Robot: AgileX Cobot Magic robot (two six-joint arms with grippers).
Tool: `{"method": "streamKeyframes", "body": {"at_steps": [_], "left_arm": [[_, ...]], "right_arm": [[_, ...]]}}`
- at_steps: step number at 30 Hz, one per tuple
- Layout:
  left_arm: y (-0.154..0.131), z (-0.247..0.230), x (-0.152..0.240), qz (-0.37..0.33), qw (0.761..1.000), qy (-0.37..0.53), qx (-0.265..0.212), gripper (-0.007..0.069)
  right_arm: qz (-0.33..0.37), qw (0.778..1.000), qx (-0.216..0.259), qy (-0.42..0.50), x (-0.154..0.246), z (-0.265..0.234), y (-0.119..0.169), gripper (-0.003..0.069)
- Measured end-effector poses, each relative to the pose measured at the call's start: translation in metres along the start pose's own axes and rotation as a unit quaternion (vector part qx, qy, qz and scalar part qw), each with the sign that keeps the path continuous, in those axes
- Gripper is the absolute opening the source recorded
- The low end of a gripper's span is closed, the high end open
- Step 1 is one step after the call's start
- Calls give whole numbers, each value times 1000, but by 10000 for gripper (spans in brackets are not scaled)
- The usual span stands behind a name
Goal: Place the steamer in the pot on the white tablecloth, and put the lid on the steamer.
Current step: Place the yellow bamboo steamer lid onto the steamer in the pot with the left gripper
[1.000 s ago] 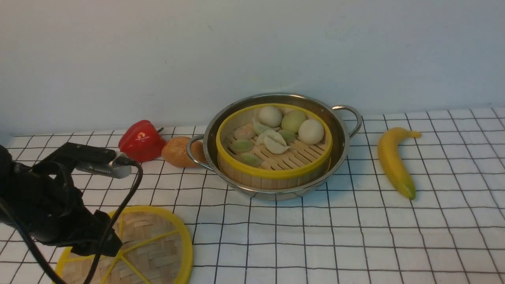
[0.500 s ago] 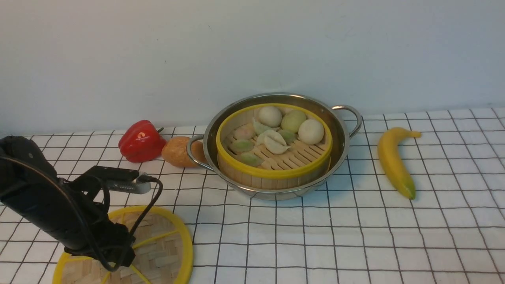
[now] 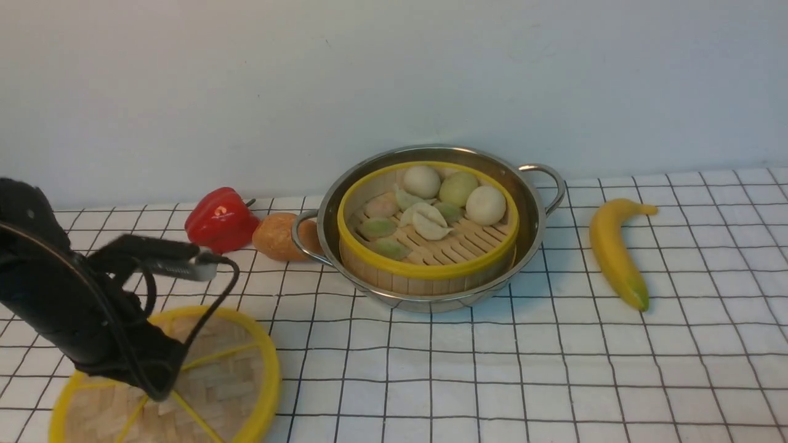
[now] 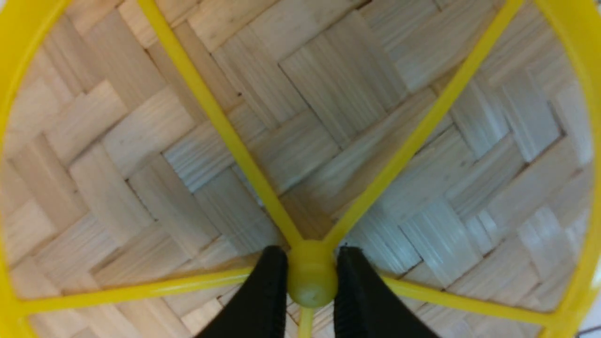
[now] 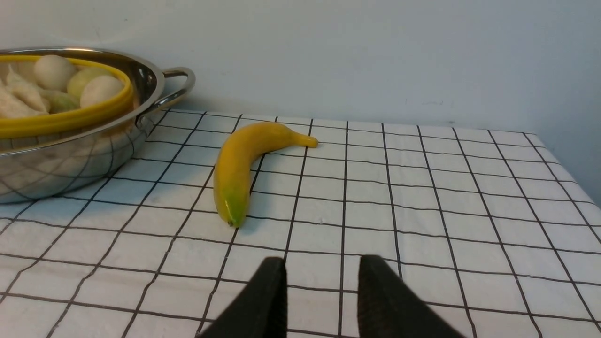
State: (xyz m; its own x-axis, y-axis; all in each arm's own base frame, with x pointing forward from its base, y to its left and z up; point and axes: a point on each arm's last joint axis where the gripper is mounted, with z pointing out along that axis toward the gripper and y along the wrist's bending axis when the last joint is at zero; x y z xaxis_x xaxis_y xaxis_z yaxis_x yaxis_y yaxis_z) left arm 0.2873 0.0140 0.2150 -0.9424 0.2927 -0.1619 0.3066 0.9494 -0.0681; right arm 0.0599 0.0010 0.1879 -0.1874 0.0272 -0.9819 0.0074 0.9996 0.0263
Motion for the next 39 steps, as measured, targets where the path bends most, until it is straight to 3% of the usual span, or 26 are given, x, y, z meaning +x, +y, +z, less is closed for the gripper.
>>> {"method": "streamKeyframes", "body": {"at_steps": [4,9,13,17,25,32,39], "left_arm": [[-5,-62,-18,35,994,-96,-36,117],[-31,-105,-44,144,975,-163,-44,117],[-72,-120,-83,286,936,-199,-39,117],[-97,-109,-120,368,908,-200,-27,117],[-117,-63,-191,427,888,-170,-11,117],[-144,-32,-223,472,869,-148,-19,117],[-148,-20,-235,479,864,-153,-26,117]], "right_arm": [[0,1000,0,0,0,0,0,240],[0,1000,0,0,0,0,0,240],[0,1000,0,0,0,0,0,240],[0,1000,0,0,0,0,0,240],[0,1000,0,0,0,0,0,240],[0,1000,0,0,0,0,0,240],[0,1000,0,0,0,0,0,240]]}}
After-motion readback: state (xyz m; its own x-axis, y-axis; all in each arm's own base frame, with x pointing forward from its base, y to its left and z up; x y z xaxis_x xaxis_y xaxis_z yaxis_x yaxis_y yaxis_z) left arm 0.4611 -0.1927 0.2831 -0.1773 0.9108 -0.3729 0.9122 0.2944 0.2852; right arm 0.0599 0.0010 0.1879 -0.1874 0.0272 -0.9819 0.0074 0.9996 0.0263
